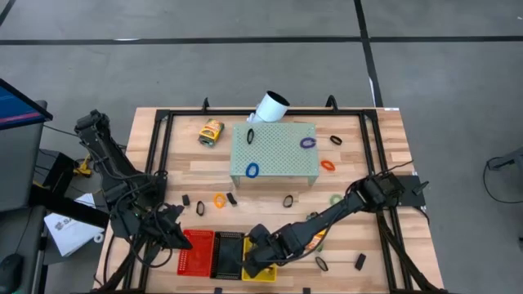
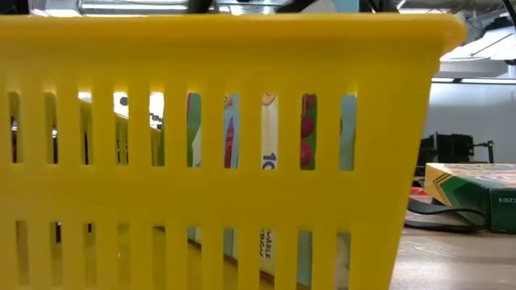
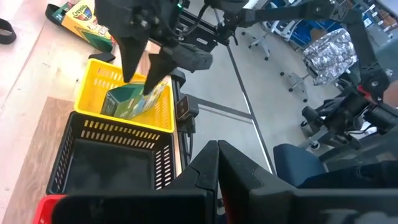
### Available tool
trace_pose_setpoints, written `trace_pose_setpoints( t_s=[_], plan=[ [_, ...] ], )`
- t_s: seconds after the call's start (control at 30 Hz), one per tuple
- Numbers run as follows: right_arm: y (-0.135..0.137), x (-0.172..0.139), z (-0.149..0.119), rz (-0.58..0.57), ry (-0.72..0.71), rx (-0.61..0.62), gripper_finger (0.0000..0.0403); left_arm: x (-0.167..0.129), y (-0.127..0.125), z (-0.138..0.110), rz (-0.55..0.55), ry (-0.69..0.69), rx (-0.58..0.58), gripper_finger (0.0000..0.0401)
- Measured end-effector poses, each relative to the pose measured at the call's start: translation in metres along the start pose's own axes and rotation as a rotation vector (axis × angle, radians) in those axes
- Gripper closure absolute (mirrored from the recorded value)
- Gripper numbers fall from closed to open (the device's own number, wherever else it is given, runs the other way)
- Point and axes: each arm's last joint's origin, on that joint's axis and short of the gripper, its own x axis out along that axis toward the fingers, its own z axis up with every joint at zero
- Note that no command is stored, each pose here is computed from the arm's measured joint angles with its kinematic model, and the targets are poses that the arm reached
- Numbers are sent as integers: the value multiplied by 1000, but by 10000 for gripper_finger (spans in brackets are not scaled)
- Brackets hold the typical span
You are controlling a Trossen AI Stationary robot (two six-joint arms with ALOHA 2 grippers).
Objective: Pick & Place Office Desk Supplies
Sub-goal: Adjust the yellow crayon box in the yellow bin
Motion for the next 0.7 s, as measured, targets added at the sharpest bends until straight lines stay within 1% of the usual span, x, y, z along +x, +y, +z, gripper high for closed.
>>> trace_pose_setpoints(
  t_s=[0.07,0.13,0.23,0.6,0.7],
  plan=[
    [-1,4,-2,-9,7,-7,212,0,0,0,-1,-1,-1,401],
    [1,11,-4,10,17,-7,212,0,0,0,-1,-1,-2,401],
    [0,15,-6,-4,27,-2,212,0,0,0,-2,-2,-4,401],
    [-5,16,-6,-55,34,46,213,0,0,0,-4,-3,-6,401],
    [-6,16,-6,-69,32,69,222,0,-1,1,-8,-7,-9,401]
  ],
)
